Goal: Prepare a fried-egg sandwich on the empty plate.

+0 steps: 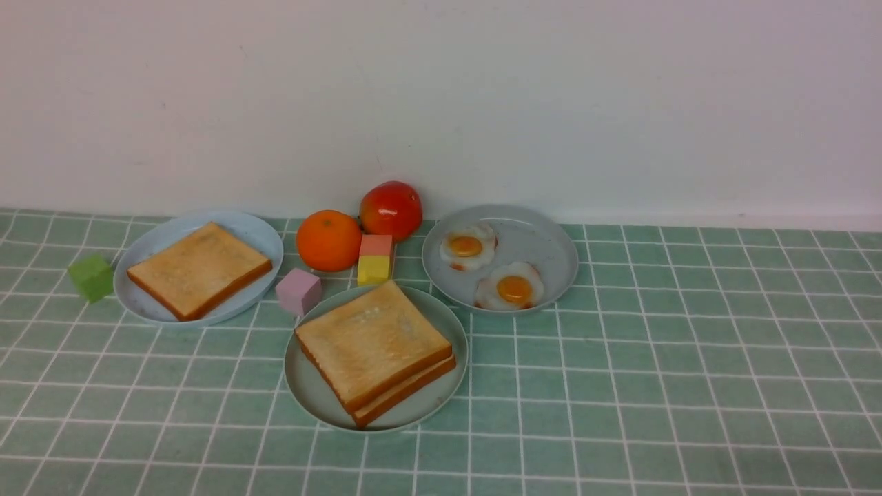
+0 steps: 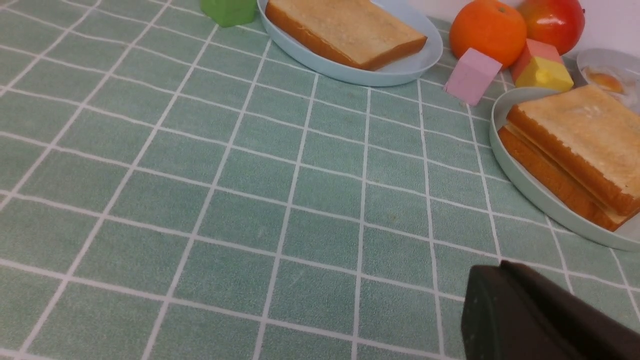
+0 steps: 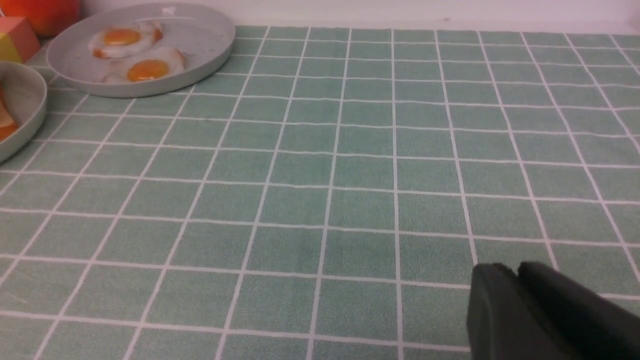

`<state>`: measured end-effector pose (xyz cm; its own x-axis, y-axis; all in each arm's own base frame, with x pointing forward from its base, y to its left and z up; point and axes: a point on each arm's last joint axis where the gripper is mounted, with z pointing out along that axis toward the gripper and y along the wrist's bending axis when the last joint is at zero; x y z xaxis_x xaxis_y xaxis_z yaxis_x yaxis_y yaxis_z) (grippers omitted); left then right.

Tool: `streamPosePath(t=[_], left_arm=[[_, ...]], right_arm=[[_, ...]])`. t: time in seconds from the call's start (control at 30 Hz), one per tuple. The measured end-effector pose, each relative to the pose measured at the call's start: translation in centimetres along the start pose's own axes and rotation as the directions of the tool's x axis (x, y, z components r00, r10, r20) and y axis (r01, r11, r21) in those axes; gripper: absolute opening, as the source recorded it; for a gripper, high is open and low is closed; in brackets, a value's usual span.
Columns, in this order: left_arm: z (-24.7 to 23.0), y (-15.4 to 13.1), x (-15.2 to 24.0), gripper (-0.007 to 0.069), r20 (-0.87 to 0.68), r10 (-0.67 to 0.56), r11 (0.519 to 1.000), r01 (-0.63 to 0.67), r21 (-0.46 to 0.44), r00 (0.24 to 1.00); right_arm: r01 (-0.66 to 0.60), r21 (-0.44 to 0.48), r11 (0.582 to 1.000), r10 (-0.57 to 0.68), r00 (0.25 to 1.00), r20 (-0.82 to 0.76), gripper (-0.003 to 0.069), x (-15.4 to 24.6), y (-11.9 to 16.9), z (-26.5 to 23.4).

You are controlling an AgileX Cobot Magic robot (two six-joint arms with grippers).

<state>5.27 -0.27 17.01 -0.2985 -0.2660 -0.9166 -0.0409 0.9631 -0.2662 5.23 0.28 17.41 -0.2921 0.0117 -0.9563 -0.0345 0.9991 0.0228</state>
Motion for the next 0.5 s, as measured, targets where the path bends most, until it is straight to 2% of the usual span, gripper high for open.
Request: streamPosePath(t=[0.5], left_arm=[[0.0, 0.0, 0.0, -0.0013, 0.0, 0.0, 1.0, 0.0, 0.0, 1.0]], right_arm=[[0.0, 0.0, 1.0, 0.0, 1.0, 0.0, 0.0103, 0.0, 0.0, 0.0]])
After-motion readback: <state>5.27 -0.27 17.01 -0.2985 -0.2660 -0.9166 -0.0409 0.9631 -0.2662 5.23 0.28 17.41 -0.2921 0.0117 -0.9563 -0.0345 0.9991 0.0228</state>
